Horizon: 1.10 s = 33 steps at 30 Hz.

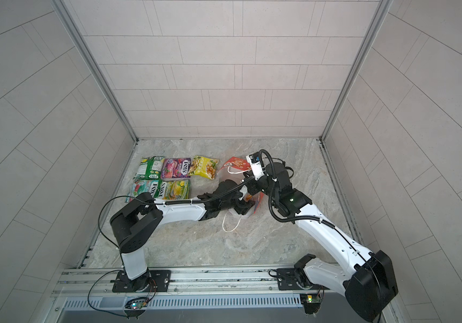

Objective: Take the snacks out of the paper bag
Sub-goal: 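Lower the left gripper into the bag toward the orange Fox's fruits packet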

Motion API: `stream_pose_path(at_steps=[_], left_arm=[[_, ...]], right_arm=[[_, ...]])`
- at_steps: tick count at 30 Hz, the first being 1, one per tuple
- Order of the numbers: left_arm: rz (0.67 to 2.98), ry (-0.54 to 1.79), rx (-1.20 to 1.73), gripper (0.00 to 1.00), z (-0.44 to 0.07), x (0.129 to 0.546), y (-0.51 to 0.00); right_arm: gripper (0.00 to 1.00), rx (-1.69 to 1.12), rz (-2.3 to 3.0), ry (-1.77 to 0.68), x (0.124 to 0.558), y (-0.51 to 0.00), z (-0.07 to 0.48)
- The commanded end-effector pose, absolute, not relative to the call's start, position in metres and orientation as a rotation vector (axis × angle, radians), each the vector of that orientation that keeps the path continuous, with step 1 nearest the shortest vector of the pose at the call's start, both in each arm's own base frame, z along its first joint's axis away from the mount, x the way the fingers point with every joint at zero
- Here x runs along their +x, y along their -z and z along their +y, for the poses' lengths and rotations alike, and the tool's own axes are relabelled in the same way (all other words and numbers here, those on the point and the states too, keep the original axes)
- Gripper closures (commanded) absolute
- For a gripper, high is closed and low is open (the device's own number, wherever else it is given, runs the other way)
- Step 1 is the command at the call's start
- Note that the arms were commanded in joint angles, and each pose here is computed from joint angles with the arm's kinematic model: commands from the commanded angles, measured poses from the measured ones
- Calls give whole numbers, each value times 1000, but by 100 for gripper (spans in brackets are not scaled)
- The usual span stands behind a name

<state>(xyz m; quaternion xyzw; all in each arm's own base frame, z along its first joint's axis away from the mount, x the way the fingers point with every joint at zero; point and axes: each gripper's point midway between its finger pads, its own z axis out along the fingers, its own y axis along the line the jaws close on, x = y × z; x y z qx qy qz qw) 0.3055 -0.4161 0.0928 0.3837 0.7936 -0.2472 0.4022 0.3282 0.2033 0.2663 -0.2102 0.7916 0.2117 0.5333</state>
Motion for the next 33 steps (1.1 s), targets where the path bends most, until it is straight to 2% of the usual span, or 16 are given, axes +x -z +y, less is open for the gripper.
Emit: stream_pose_path(at_steps=[1, 4, 6, 10, 11, 13, 16, 18, 22, 24, 28, 30, 33], left_arm=[[1995, 615, 984, 26, -426, 310, -92], [1999, 621, 984, 30, -428, 311, -88], [2006, 620, 987, 39, -428, 311, -87], [2005, 600, 966, 41, -423, 312, -97], [1997, 596, 957, 43, -421, 313, -102], [1968, 597, 934, 57, -418, 313, -115], [1938, 596, 912, 62, -414, 313, -130], [1930, 581, 907, 73, -411, 315, -135], [1916, 567, 898, 75, -408, 315, -140], [1911, 566, 890, 82, -406, 316, -144], [1896, 567, 884, 82, -405, 316, -153], [1877, 577, 881, 68, -405, 314, -160], [1848, 585, 849, 62, -398, 312, -174]], right_arm=[[100, -542, 1806, -633, 320, -286, 225], [100, -544, 1813, -643, 319, -284, 226], [100, -543, 1812, -644, 319, -284, 225], [100, -535, 1806, -635, 319, -287, 222], [100, -533, 1806, -633, 319, -287, 222], [100, -530, 1806, -633, 320, -288, 221], [100, -530, 1806, -641, 320, -287, 222], [100, -531, 1807, -643, 320, -287, 222], [100, -530, 1809, -641, 320, -286, 222], [100, -529, 1810, -640, 321, -286, 221], [100, -528, 1813, -644, 321, -285, 222], [100, -528, 1814, -642, 321, -284, 222], [100, -525, 1815, -632, 322, -285, 220]])
